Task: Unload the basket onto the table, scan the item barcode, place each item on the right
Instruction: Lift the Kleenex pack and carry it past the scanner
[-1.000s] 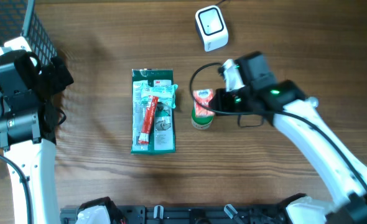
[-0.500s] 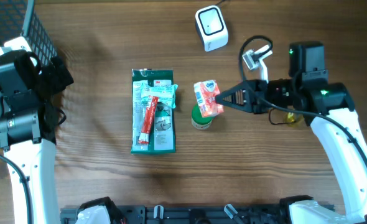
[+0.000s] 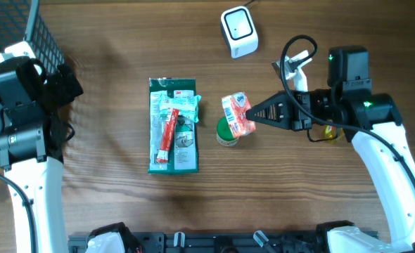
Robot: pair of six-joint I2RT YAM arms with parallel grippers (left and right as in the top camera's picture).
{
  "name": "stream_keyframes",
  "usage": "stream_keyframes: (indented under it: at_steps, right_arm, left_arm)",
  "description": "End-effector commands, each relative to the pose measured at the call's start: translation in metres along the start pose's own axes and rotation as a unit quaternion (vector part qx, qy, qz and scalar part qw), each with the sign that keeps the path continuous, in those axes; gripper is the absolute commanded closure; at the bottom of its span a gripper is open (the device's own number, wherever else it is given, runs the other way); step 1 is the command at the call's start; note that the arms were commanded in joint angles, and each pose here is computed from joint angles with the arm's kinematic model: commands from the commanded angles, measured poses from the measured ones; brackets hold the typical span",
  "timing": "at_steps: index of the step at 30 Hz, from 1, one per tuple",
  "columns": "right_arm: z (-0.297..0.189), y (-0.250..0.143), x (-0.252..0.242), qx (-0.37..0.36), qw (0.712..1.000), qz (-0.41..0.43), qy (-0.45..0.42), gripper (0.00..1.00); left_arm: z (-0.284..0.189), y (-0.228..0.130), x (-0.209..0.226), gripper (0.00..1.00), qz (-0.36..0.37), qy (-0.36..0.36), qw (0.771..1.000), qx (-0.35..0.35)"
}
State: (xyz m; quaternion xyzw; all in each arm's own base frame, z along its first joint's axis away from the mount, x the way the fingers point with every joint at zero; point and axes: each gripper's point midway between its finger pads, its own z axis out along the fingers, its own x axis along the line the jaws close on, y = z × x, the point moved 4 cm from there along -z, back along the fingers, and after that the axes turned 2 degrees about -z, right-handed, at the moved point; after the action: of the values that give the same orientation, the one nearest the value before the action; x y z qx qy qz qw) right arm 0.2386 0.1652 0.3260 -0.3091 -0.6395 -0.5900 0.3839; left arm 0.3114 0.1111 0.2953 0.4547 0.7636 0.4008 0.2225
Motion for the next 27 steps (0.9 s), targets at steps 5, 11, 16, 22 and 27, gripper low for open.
stream_keyframes:
  at_steps: [5, 11, 16, 22, 27]
  right_arm:
    - [-0.004, 0.000, -0.022, -0.010, 0.994, 0.012, -0.110, 0.96]
    - [-0.025, -0.014, -0.068, -0.009, 0.951, 0.066, -0.301, 0.96]
    - [-0.034, -0.023, -0.084, -0.003, 0.930, 0.085, -0.357, 0.96]
    - [-0.040, -0.025, -0.090, -0.005, 0.918, 0.094, -0.385, 0.96]
    - [-0.056, 0.001, -0.071, -0.022, 0.888, 0.065, -0.455, 0.96]
  left_arm:
    - [0.020, -0.039, -0.005, 0.00, -0.007, -0.014, 0.997, 0.075]
    - [0.020, -0.038, -0.005, 0.00, -0.007, -0.014, 0.997, 0.075]
    - [0.020, -0.038, -0.005, 0.00, -0.007, -0.014, 0.997, 0.075]
    - [0.020, -0.039, -0.005, 0.00, -0.007, -0.014, 0.997, 0.075]
    - [0.020, -0.038, -0.005, 0.00, -0.007, -0.014, 0.997, 0.075]
